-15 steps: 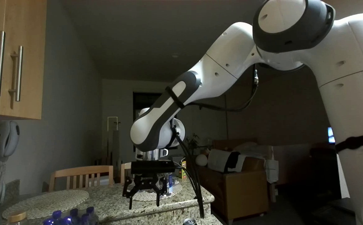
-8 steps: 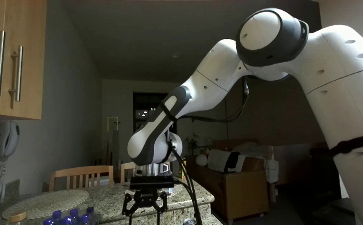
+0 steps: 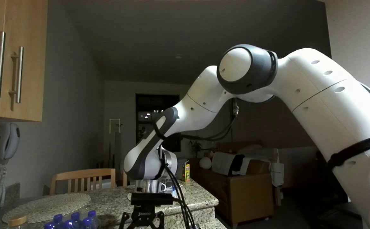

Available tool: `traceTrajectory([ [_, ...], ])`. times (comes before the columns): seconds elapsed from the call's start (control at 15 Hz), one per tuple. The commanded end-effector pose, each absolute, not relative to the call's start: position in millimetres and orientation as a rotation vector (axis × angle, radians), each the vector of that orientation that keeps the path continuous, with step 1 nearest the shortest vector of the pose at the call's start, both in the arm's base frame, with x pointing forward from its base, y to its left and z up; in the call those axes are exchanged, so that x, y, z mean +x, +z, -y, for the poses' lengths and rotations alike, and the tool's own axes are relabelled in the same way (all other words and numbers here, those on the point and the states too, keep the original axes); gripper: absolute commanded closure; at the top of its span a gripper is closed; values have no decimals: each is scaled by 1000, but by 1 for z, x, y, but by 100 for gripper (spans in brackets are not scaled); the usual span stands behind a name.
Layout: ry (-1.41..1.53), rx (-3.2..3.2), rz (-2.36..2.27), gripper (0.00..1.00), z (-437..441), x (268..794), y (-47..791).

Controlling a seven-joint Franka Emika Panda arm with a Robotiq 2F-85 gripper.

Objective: Move the towel to the right

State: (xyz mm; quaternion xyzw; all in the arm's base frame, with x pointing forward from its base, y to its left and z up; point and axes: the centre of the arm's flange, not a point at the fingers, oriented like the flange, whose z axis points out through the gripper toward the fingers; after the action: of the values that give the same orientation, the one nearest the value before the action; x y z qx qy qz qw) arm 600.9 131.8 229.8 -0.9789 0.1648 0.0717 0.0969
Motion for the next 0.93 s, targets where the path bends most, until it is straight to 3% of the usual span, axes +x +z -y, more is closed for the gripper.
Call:
traceTrajectory([
  [0.0, 284, -2842, -418, 0, -131, 628, 211],
  [0.87, 208, -2683, -331, 0, -148, 665, 173],
])
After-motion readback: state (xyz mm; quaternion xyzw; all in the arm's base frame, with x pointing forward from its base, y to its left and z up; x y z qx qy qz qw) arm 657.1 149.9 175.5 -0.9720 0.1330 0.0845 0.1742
